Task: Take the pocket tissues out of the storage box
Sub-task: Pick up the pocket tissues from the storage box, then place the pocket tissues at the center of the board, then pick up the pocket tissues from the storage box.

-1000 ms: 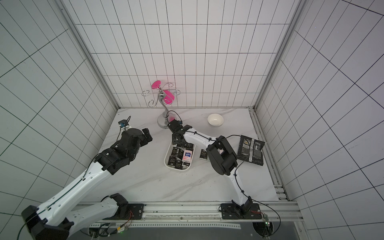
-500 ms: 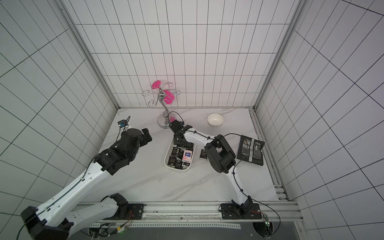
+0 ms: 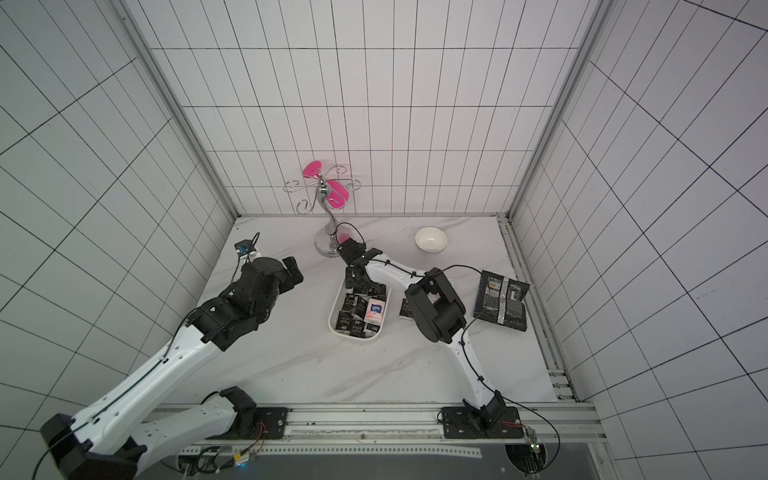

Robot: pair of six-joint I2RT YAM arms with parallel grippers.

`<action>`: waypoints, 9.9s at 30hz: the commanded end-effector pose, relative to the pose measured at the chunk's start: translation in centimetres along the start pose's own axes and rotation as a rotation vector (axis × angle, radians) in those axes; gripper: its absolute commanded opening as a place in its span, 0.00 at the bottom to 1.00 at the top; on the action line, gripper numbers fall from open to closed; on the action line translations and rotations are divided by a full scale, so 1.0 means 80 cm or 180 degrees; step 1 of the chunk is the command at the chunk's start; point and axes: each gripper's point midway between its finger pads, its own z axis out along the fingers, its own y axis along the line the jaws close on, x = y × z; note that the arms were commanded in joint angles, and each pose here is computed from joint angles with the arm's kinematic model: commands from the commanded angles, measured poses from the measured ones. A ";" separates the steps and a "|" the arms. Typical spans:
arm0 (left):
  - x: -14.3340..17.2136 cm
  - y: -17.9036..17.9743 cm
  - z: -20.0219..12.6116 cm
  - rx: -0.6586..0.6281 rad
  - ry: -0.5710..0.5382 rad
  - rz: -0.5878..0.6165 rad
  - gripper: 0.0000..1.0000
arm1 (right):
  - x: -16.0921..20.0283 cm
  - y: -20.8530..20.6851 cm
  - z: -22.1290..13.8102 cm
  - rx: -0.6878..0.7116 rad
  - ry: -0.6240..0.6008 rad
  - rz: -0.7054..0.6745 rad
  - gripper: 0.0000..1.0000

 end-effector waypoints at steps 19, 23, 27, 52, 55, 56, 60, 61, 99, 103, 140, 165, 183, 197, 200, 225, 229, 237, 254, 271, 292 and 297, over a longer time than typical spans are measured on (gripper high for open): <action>-0.013 0.005 -0.009 -0.0037 -0.0093 -0.0026 0.98 | -0.011 0.080 -0.052 -0.0575 -0.0169 -0.0090 0.46; -0.015 0.004 -0.009 -0.0038 -0.0112 -0.0035 0.98 | -0.022 0.074 -0.093 -0.0639 -0.0364 -0.0103 0.46; -0.014 0.001 -0.007 -0.0027 -0.0095 -0.0037 0.98 | -0.025 0.063 -0.131 -0.0681 -0.0516 -0.0115 0.46; -0.017 -0.019 0.008 0.0022 -0.0112 -0.0025 0.98 | 0.172 -0.161 -0.166 0.0052 -0.0208 0.0230 0.46; -0.015 -0.020 0.011 0.0017 -0.0095 -0.0025 0.98 | 0.184 -0.161 -0.149 0.0030 -0.0133 0.0289 0.46; -0.015 -0.020 0.011 0.0015 -0.0093 -0.0025 0.98 | 0.187 -0.162 -0.144 0.0040 -0.0120 0.0308 0.46; -0.016 -0.018 0.008 0.0023 -0.0108 -0.0028 0.98 | 0.193 -0.165 -0.127 0.0090 -0.0094 0.0336 0.46; -0.016 -0.017 0.008 0.0014 -0.0107 -0.0018 0.98 | 0.193 -0.164 -0.124 0.0093 -0.0084 0.0330 0.46; -0.017 -0.014 0.000 0.0043 -0.0115 -0.0026 0.98 | 0.173 -0.165 -0.173 0.0121 -0.0303 0.0301 0.59; -0.011 -0.009 0.003 0.0011 -0.0108 -0.0014 0.98 | 0.156 -0.142 -0.191 0.0057 -0.0406 0.0136 0.59; -0.012 -0.012 0.001 0.0079 -0.0124 -0.0009 0.98 | 0.124 0.004 -0.104 0.0096 -0.0127 -0.0466 0.61; -0.006 -0.012 0.006 0.0062 -0.0093 -0.0018 0.98 | 0.092 0.007 -0.145 -0.0001 -0.0494 -0.0430 0.62; -0.003 -0.013 0.006 0.0092 -0.0071 -0.0030 0.99 | 0.128 -0.020 -0.095 0.0248 -0.0161 -0.0332 0.63; -0.003 -0.015 0.005 0.0119 -0.0057 -0.0044 0.98 | 0.136 -0.010 -0.079 0.0144 -0.0030 -0.0354 0.60; -0.004 -0.015 0.005 0.0116 -0.0066 -0.0041 0.98 | 0.130 -0.002 -0.082 0.0070 -0.0091 -0.0374 0.58; -0.006 -0.021 0.006 0.0139 -0.0060 -0.0009 0.98 | 0.098 -0.013 -0.134 0.0289 -0.0422 -0.0440 0.65; -0.008 -0.020 0.004 0.0140 -0.0074 -0.0008 0.98 | 0.100 -0.008 -0.127 0.0198 -0.0337 -0.0331 0.66; -0.007 -0.019 0.002 0.0161 -0.0061 -0.0006 0.98 | 0.109 -0.001 -0.112 0.0101 -0.0223 -0.0031 0.66; -0.010 -0.013 -0.008 0.0191 -0.0078 -0.0045 0.98 | 0.113 -0.029 -0.099 0.0270 -0.0233 0.0219 0.67; -0.011 -0.014 -0.008 0.0190 -0.0080 -0.0044 0.98 | 0.111 -0.009 -0.082 0.0144 -0.0144 0.0120 0.58; -0.015 -0.023 -0.008 0.0197 -0.0089 -0.0034 0.98 | 0.081 -0.047 -0.202 -0.0040 -0.0748 0.0043 0.28; -0.019 -0.020 -0.010 0.0175 -0.0148 -0.0026 0.98 | 0.130 -0.139 -0.213 0.0146 -0.0692 0.0318 0.28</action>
